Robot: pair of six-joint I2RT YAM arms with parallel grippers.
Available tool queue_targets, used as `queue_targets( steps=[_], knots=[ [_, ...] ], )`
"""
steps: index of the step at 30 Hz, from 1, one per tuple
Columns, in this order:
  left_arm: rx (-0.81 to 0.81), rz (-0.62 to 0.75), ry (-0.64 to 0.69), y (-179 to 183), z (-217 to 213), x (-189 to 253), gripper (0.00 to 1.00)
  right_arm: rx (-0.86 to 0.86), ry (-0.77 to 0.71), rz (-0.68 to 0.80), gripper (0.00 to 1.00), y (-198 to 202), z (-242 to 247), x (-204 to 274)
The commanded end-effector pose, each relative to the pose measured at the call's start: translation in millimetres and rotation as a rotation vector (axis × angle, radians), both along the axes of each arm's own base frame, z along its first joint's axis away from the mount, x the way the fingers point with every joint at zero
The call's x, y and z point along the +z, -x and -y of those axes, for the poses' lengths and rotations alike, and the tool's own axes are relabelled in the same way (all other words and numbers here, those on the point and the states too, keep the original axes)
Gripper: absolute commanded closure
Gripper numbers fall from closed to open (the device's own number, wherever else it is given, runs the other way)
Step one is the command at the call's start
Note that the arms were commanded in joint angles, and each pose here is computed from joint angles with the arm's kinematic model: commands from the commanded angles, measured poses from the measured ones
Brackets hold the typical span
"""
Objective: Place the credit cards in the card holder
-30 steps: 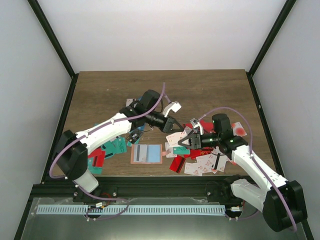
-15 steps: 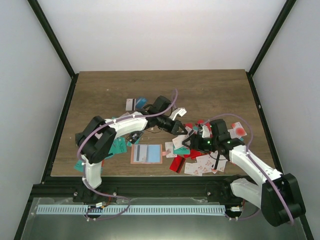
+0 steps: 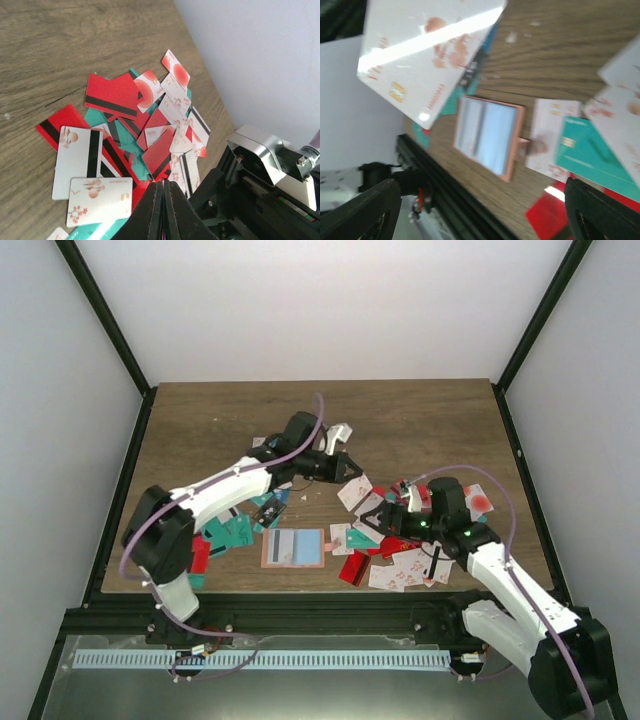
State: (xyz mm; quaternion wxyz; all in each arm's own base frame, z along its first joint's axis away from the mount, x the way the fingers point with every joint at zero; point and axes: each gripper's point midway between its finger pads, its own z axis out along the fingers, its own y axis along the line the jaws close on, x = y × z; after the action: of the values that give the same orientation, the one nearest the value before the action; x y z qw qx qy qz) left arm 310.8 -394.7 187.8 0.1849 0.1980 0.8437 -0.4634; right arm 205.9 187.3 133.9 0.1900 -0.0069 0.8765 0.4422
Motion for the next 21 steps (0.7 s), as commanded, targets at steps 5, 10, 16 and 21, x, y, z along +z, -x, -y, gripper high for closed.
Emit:
queue_targets(
  steps=[5, 10, 16, 21],
  knots=[
    [0.236, -0.104, 0.099, -5, -34, 46, 0.96, 0.231, -0.324, 0.181, 0.13, 6, -38, 83],
    [0.298, -0.095, 0.155, -10, -41, 77, 0.96, 0.238, -0.385, 0.234, 0.18, -4, -44, 112],
    [0.298, -0.080, 0.238, -6, -42, 107, 0.96, 0.145, -0.479, 0.254, 0.23, -26, -45, 137],
    [0.301, -0.061, 0.294, -4, -44, 128, 0.96, 0.086, -0.538, 0.226, 0.38, -46, -47, 153]
  ],
)
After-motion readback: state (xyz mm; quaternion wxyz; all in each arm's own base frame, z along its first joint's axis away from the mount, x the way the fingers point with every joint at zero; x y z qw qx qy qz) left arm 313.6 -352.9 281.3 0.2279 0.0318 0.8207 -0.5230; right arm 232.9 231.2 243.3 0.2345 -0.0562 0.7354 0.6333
